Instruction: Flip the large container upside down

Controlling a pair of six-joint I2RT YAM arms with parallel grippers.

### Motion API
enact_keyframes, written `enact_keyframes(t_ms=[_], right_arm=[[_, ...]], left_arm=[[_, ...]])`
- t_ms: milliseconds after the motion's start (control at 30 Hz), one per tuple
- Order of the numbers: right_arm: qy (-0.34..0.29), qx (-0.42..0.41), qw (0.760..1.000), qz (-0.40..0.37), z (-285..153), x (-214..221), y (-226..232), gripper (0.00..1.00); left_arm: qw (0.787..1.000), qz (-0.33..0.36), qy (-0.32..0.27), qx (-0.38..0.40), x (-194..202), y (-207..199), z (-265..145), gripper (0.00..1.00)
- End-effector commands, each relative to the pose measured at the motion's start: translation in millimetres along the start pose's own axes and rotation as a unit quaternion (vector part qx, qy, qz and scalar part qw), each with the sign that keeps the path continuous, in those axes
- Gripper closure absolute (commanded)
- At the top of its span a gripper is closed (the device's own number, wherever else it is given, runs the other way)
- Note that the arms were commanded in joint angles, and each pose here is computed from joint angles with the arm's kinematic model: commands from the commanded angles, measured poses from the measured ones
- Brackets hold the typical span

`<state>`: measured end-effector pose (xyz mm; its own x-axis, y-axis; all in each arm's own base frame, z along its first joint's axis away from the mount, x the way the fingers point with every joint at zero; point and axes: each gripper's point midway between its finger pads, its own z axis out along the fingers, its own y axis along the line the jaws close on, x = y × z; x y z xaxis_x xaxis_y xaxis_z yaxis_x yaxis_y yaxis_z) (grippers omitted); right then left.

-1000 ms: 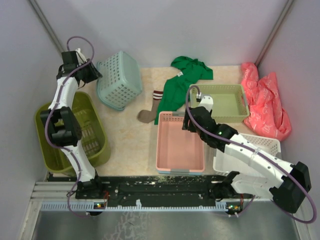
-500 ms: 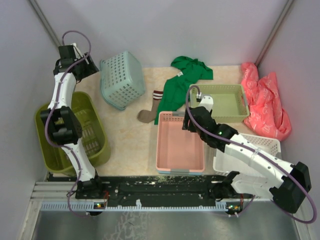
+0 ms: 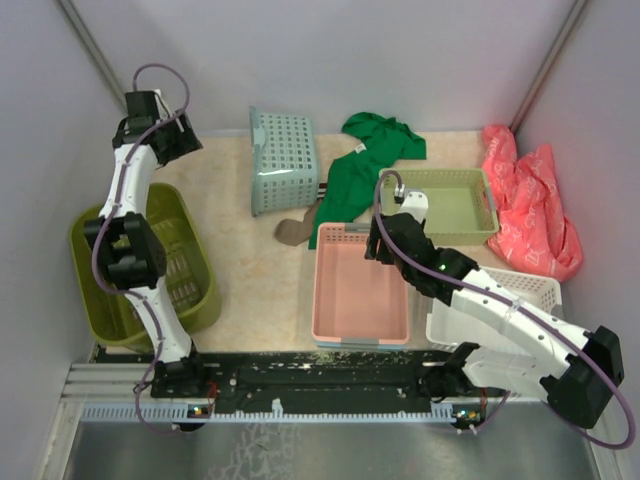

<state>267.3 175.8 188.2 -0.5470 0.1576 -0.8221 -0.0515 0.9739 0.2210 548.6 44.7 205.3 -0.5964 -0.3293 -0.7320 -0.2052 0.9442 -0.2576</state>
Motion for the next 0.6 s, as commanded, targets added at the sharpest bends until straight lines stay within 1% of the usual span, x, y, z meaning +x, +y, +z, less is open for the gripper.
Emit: enact_keyframes(t_ms=[0,133,233,367,433,567], right_arm=[[-0.027,-0.016,0.999,0.019,-4,-18,8,0.37],[-0.025,-0.021,0.999,0.021,-3,-19,11,0.37],[-0.024,-0.021,0.999,0.021,-4,-19,11,0.37],[-0.025,-0.015,0.999,0.020,-6,-18,7,0.37],[-0.025,-0.013,0.999,0.020,-6,-19,6,0.37],[-0.026,-0.014,0.999,0.021,-6,-19,7,0.37]], left_arm=[[0.992,0.063,-0.095,0.047,-47,-86,-54,0.24],[0.986,0.117,-0.108,0.055,-34,-146,-67,0.22],[0.982,0.149,-0.109,0.043,-19,-171,-64,0.19],[0.978,0.183,-0.096,0.019,1,-185,-50,0.19],[0.977,0.192,-0.091,0.002,7,-183,-44,0.23],[0.977,0.199,-0.077,-0.014,18,-178,-36,0.33]])
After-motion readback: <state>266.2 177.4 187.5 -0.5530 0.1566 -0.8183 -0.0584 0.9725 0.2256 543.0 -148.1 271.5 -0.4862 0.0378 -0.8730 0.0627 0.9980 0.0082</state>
